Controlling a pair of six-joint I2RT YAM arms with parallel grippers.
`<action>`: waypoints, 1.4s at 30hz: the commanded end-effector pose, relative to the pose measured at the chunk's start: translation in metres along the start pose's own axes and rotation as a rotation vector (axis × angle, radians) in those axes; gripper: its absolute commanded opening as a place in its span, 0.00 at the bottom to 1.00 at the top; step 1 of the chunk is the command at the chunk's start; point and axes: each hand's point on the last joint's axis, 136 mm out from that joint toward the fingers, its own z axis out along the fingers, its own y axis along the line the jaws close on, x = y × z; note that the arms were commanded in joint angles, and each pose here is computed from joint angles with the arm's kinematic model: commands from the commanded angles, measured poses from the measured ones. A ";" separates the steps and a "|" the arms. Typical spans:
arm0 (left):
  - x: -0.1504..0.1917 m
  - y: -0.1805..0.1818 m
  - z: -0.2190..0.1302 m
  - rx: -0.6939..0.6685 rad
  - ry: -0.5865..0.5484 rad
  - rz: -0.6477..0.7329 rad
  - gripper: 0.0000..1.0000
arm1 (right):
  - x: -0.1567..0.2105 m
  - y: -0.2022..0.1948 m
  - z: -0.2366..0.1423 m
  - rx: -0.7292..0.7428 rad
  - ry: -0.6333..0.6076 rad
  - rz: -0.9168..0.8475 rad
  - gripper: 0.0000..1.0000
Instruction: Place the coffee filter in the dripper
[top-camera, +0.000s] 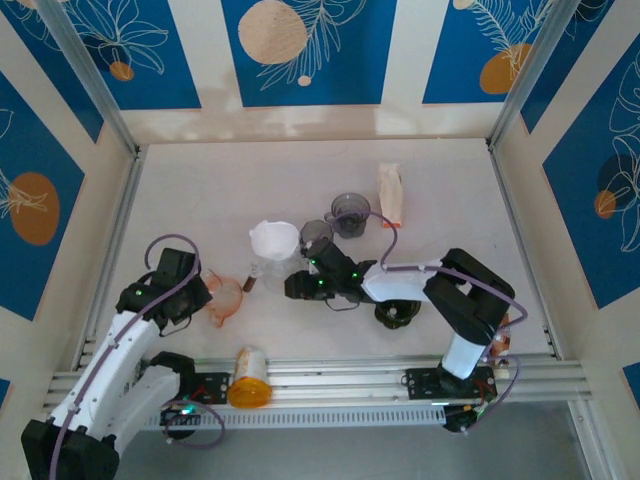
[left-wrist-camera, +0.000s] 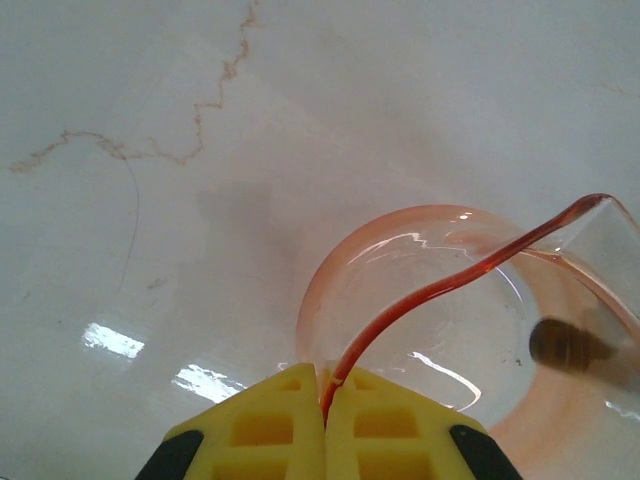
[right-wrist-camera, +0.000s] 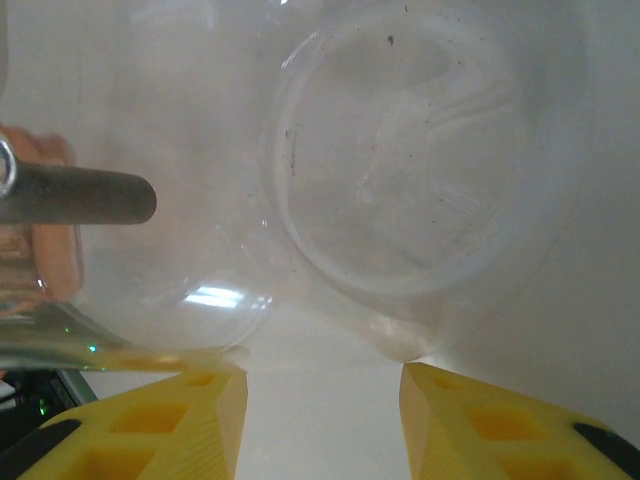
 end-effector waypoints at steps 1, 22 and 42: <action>-0.005 0.000 -0.005 0.014 -0.020 -0.008 0.00 | -0.024 0.018 0.010 -0.048 -0.032 -0.025 0.44; -0.004 -0.005 0.000 0.044 0.000 0.011 0.00 | -0.093 0.043 0.086 -0.066 -0.022 0.014 0.42; -0.001 -0.022 -0.005 0.124 -0.008 0.057 0.00 | -0.038 0.046 0.015 0.014 -0.118 -0.052 0.52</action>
